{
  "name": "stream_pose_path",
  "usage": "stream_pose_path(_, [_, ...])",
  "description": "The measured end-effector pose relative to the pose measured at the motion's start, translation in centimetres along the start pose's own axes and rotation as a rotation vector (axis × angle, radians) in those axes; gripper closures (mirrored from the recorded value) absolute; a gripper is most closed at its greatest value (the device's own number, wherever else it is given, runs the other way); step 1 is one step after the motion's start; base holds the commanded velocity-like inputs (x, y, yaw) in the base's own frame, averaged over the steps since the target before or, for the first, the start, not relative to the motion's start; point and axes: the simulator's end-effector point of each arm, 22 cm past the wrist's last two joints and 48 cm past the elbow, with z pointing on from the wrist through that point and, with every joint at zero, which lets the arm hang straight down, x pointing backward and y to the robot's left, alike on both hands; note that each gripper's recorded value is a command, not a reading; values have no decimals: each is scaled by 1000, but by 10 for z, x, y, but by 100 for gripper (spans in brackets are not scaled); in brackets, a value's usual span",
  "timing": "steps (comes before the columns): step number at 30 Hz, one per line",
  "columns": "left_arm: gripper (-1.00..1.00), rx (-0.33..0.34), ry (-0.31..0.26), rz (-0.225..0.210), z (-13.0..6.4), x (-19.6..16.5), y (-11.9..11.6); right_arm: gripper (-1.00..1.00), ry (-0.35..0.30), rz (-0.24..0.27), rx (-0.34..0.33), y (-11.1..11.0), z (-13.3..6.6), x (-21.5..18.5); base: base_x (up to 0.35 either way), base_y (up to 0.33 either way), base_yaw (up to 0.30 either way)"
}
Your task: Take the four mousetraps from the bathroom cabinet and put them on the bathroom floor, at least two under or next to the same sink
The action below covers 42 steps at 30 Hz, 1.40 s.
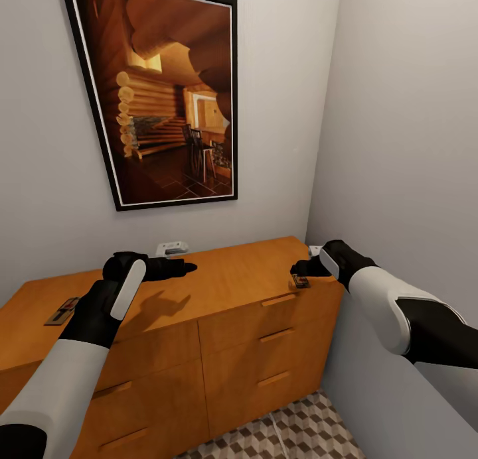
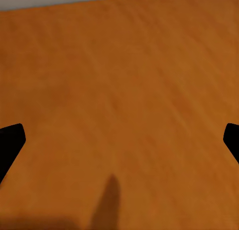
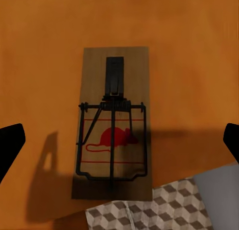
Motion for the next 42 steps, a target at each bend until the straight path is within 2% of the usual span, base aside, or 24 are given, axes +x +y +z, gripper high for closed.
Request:
stream_pose_path(25, [-100, 0, 5, -2, 1, 2, 0, -100, -9, -3, -6, 2, 13, 16, 0, 0, 0])
stream_pose_path(42, [-100, 0, 7, -3, 2, 3, 0, -100, 10, 3, -7, 0, 17, 26, 0, 0, 0])
